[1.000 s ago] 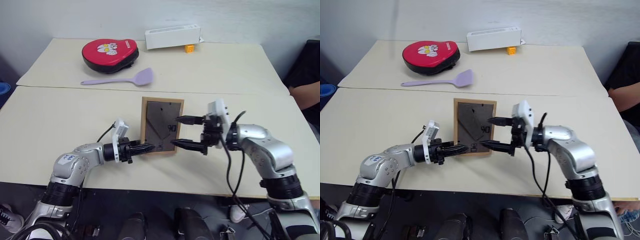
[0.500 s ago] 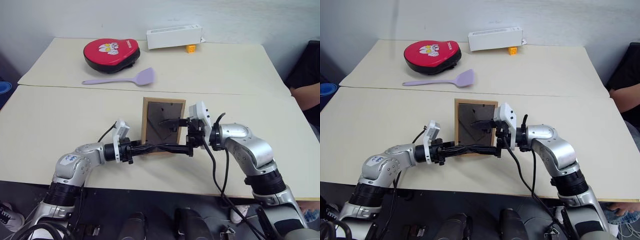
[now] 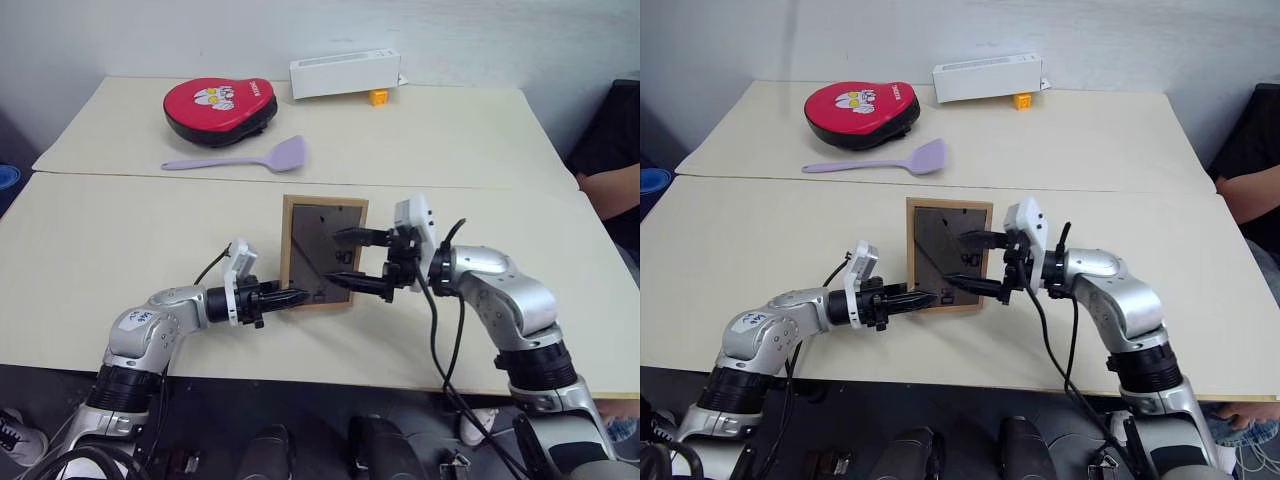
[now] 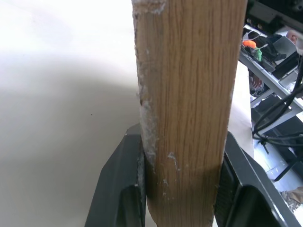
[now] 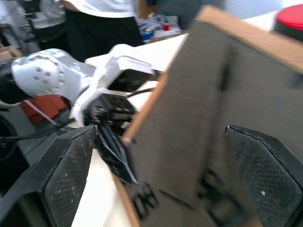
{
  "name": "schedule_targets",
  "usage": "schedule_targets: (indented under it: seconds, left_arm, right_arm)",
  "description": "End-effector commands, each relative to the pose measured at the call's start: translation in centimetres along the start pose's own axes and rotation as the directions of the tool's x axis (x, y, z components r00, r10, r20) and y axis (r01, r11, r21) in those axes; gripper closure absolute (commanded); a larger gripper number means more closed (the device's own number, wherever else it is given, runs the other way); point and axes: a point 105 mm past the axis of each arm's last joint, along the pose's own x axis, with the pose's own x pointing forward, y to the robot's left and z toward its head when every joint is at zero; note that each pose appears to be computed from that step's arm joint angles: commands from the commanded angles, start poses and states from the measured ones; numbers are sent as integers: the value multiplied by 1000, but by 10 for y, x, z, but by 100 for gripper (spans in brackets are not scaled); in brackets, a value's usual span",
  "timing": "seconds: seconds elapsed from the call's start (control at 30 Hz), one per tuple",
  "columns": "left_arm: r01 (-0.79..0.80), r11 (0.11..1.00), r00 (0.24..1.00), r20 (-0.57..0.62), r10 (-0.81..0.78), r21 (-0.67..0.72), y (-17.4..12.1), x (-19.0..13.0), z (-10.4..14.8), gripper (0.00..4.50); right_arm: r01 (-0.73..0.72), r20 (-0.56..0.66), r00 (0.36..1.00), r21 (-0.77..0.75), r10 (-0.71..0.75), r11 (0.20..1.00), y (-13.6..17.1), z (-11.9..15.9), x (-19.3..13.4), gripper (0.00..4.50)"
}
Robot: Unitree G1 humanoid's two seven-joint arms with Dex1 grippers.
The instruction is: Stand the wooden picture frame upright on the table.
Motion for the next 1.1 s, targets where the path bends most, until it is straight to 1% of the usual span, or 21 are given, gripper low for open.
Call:
schedule_targets:
  seconds: [0.03,0.13,0.23,0.3,0.33,0.4,0.43,0.47,0.5,0.53,0.57,0.6,0.67,0.7,0.73,0.8,0.83,0.97,1.07,1.1]
  left_arm:
    - [-20,1000,999,-48,20,4,3,1,-6,324]
    - [-20,1000,999,-43,19,-18,3,-1,-3,324]
    - [-21,998,999,-32,19,-61,4,-5,1,324]
    - [-4,994,1000,-7,4,-110,2,-7,5,324]
    - [1,989,1000,-3,-2,-146,1,-8,7,324]
    - [78,956,997,30,-72,-284,-10,-12,17,324]
    - [96,920,995,-1,-105,-381,-15,-15,18,324]
    - [120,880,990,-13,-142,-460,-21,-19,21,324]
    - [128,851,986,-24,-162,-509,-24,-22,23,324]
    - [119,818,977,-80,-197,-564,-29,-26,20,324]
    - [134,791,969,-88,-230,-596,-32,-29,21,324]
    - [141,774,964,-92,-250,-618,-35,-31,22,324]
    - [175,730,952,-76,-297,-661,-38,-34,29,324]
    - [187,712,947,-69,-314,-677,-40,-35,32,324]
    - [193,699,944,-64,-324,-689,-41,-36,35,324]
    - [203,690,941,-55,-333,-695,-42,-34,40,324]
    - [206,685,940,-52,-336,-699,-43,-33,42,324]
    - [206,670,935,-59,-350,-714,-47,-28,44,324]
    - [208,659,932,-59,-358,-723,-49,-26,44,324]
    - [199,660,932,-67,-355,-724,-50,-25,43,324]
  right_arm:
    - [-88,26,996,-63,90,994,17,11,1,4]
    - [-122,18,992,-85,124,989,26,10,-13,4]
    - [-105,1,994,-121,106,987,26,6,-31,4]
    - [-91,-32,996,-185,86,979,23,2,-39,4]
    - [-81,-45,996,-219,73,972,21,0,-42,4]
    - [3,-10,1000,-267,-6,964,9,3,-56,4]
    - [44,3,999,-330,-45,943,3,6,-64,4]
    - [70,8,997,-437,-74,897,-2,9,-73,4]
    - [75,4,996,-512,-85,856,-4,10,-78,4]
    - [53,-30,996,-605,-89,794,-6,8,-82,4]
    - [14,-64,994,-709,-84,705,-7,7,-84,4]
    - [-19,-89,993,-770,-77,638,-7,5,-84,4]
    - [-51,-111,988,-893,-110,447,-17,3,-81,4]
    - [-65,-116,988,-913,-106,402,-20,1,-78,4]
    - [-74,-120,988,-925,-100,373,-22,-1,-75,4]
    - [-52,-88,991,-950,-105,309,-28,-1,-68,4]
    - [-51,-82,990,-965,-111,258,-30,-3,-63,4]
    - [1,-18,995,-980,-96,200,-33,-5,-42,4]
    - [-5,-16,997,-988,-69,157,-30,-9,-30,4]
    - [13,2,997,-988,-76,151,-31,-8,-28,20]
